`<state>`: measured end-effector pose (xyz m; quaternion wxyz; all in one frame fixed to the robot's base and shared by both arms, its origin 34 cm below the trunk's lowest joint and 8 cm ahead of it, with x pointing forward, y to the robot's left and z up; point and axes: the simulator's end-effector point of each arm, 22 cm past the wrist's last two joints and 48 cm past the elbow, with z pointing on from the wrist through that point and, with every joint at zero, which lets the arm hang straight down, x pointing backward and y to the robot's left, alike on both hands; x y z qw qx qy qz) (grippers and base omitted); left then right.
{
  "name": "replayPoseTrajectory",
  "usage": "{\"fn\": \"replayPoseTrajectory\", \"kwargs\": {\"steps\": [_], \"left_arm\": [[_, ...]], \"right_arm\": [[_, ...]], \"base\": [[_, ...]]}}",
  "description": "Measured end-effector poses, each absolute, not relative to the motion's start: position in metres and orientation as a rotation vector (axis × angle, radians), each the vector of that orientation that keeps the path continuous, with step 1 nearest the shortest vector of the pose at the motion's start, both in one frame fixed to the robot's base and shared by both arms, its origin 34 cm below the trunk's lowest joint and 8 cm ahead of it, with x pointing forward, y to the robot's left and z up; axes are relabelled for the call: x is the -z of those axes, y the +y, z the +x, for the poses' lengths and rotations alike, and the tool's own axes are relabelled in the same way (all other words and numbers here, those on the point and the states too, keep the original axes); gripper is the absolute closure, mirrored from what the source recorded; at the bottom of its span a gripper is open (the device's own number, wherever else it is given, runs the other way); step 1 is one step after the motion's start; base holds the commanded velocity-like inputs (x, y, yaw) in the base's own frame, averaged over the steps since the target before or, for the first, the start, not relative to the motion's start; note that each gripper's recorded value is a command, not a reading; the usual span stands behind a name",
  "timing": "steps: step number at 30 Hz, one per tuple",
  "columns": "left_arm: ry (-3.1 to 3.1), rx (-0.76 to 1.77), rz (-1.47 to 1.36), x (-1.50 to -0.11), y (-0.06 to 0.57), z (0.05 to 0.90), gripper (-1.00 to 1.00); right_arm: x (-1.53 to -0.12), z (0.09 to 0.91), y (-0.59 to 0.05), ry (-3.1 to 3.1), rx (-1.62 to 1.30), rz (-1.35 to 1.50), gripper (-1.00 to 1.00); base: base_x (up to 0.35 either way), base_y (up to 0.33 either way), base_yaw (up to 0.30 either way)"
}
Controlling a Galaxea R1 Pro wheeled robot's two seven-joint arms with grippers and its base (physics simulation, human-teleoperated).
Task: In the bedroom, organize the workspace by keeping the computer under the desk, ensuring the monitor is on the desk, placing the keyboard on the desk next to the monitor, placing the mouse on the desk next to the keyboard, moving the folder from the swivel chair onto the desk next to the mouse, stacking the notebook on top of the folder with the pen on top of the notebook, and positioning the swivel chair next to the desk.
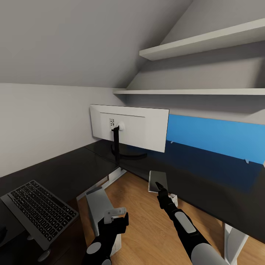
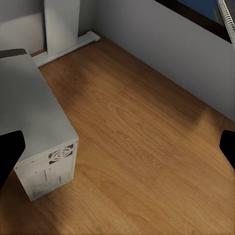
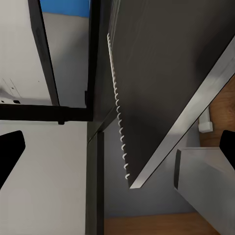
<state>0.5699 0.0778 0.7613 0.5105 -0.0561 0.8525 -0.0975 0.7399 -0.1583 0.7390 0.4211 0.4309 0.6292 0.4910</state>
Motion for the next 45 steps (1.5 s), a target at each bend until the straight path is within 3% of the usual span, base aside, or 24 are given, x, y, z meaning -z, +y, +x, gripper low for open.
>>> {"fn": "replayPoseTrajectory", "kwargs": {"steps": [45], "left_arm": [[2.049, 0.242, -0.128, -0.755, 0.073, 0.568, -1.0]], "right_arm": [[-0.732, 0.742, -0.177, 1.539, -1.176, 1.096, -1.0]], "base": [[0.0, 0.0, 0.0]]}}
